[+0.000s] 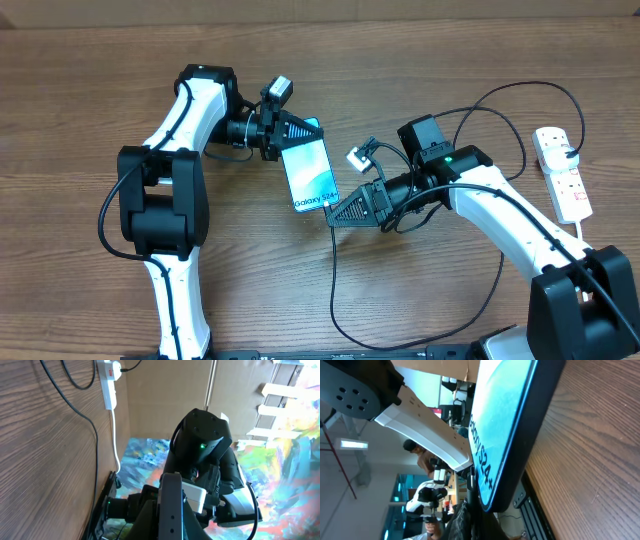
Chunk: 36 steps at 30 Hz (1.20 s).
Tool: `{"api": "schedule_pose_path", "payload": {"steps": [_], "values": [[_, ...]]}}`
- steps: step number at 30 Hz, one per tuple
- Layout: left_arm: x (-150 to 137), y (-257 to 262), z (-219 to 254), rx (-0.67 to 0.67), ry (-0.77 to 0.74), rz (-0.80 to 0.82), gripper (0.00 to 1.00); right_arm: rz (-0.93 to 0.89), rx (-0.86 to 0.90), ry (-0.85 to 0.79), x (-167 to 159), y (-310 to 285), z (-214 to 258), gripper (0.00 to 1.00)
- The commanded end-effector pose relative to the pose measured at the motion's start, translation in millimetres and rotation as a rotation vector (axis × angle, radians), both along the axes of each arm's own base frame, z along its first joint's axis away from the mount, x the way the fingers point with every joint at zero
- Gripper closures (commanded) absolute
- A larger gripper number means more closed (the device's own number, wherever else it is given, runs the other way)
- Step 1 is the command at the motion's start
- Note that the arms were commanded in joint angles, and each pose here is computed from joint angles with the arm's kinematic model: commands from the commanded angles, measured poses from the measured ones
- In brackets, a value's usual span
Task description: Plug charger to phone and switch on socket
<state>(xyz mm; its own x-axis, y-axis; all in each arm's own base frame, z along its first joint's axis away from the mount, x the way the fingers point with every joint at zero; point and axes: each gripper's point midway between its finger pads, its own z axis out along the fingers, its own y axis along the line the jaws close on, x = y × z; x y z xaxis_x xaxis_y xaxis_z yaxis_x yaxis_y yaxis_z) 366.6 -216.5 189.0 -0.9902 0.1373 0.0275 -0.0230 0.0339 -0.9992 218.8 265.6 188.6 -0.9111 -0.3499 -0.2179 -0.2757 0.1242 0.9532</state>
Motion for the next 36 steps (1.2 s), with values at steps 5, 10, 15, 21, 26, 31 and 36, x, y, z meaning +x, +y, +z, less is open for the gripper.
{"api": "schedule_pose_path", "payload": {"steps": [5,10,15,21,26,31,36], "values": [[1,-3,24,-0.035,0.032,0.02,0.96,0.021,0.01,0.012,-4,7,9,0.96],[1,-3,24,-0.035,0.032,0.02,0.96,0.048,0.01,0.011,-12,13,10,0.96],[1,-3,24,-0.035,0.033,0.02,0.96,0.048,0.013,0.003,-11,13,10,0.96],[1,-3,24,-0.035,0.032,0.02,0.96,0.046,0.018,-0.006,-9,14,10,0.96],[1,-3,24,-0.034,0.032,0.02,0.96,0.046,0.018,-0.007,-9,14,10,0.96],[1,-3,23,-0.034,0.03,0.019,0.96,0.045,0.02,-0.012,-8,14,11,0.96],[2,-3,23,-0.034,0.028,0.019,0.96,0.034,0.018,0.001,-4,16,12,0.96]]}}
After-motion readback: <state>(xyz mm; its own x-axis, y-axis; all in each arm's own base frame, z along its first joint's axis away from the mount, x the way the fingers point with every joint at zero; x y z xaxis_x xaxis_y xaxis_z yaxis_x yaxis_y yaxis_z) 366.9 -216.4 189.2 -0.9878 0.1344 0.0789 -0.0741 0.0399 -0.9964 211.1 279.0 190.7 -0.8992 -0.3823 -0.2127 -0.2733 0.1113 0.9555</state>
